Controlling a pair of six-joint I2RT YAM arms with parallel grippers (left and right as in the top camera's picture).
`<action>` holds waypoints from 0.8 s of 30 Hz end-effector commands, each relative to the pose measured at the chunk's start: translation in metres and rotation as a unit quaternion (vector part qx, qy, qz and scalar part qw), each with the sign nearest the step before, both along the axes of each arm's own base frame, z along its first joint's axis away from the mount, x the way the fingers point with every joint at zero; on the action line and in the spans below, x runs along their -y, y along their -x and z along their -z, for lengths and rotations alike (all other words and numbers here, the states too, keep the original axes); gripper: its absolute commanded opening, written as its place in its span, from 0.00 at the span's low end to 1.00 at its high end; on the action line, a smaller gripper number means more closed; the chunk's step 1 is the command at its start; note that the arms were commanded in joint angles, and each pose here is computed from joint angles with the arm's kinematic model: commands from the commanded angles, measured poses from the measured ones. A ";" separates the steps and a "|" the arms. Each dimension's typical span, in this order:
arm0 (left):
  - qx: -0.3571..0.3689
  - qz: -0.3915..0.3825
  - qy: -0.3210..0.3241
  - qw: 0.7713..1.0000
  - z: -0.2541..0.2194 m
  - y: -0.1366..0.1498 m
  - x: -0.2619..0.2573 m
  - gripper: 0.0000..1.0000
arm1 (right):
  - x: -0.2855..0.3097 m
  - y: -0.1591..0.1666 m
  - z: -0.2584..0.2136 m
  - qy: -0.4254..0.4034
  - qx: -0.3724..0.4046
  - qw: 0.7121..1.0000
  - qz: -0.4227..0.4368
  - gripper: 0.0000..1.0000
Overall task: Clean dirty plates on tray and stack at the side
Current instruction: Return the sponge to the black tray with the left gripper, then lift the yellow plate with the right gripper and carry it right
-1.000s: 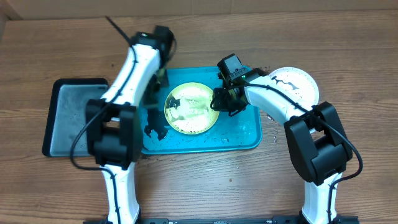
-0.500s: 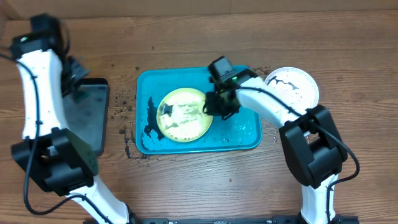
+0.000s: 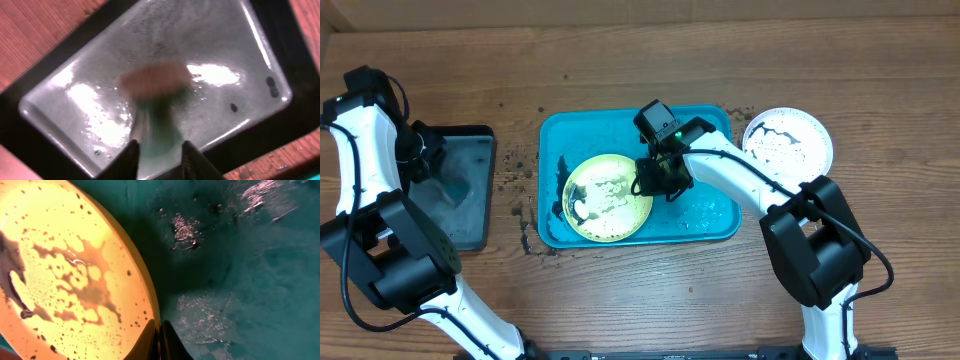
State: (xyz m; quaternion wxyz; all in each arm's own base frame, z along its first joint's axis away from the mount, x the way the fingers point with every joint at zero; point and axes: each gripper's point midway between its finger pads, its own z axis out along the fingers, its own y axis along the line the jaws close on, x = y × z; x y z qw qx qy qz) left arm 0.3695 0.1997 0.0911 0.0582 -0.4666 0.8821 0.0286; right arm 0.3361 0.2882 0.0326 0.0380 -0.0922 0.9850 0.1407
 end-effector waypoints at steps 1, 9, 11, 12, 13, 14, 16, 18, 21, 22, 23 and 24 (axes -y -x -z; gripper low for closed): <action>0.005 0.001 0.017 1.000 0.004 -0.002 0.007 0.89 | -0.001 -0.023 -0.058 -0.012 0.070 0.997 0.011 0.04; 0.022 0.004 0.041 0.999 0.004 -0.008 0.014 1.00 | 0.027 -0.041 -0.114 0.053 0.141 0.988 0.040 0.04; 0.028 0.005 0.052 0.998 0.004 -0.010 0.018 1.00 | 0.041 -0.047 -0.130 0.090 0.164 0.981 0.052 0.04; 0.029 0.006 0.055 0.998 0.004 -0.011 0.019 1.00 | 0.050 -0.049 -0.140 0.115 0.179 0.975 0.058 0.04; 0.031 0.006 0.058 0.998 0.004 -0.011 0.020 1.00 | 0.057 -0.051 -0.149 0.134 0.191 0.970 0.062 0.04; 0.031 0.006 0.058 0.998 0.004 -0.011 0.020 1.00 | 0.064 -0.052 -0.160 0.158 0.207 0.963 0.066 0.04; 0.031 0.006 0.058 0.998 0.004 -0.011 0.020 1.00 | 0.075 -0.055 -0.181 0.197 0.239 0.948 0.074 0.04; 0.031 0.006 0.058 0.998 0.004 -0.011 0.020 1.00 | 0.082 -0.056 -0.202 0.235 0.276 0.929 0.079 0.04; 0.030 0.006 0.057 0.998 0.004 -0.011 0.020 1.00 | 0.090 -0.057 -0.229 0.296 0.333 0.891 0.083 0.04; 0.030 0.006 0.057 0.998 0.004 -0.011 0.020 1.00 | 0.090 -0.055 -0.236 0.315 0.349 0.879 0.078 0.04; 0.030 0.006 0.057 0.998 0.004 -0.011 0.020 1.00 | 0.089 -0.053 -0.242 0.333 0.360 0.869 0.062 0.04; 0.030 0.006 0.057 0.998 0.004 -0.011 0.020 1.00 | 0.085 -0.050 -0.246 0.349 0.368 0.861 0.038 0.04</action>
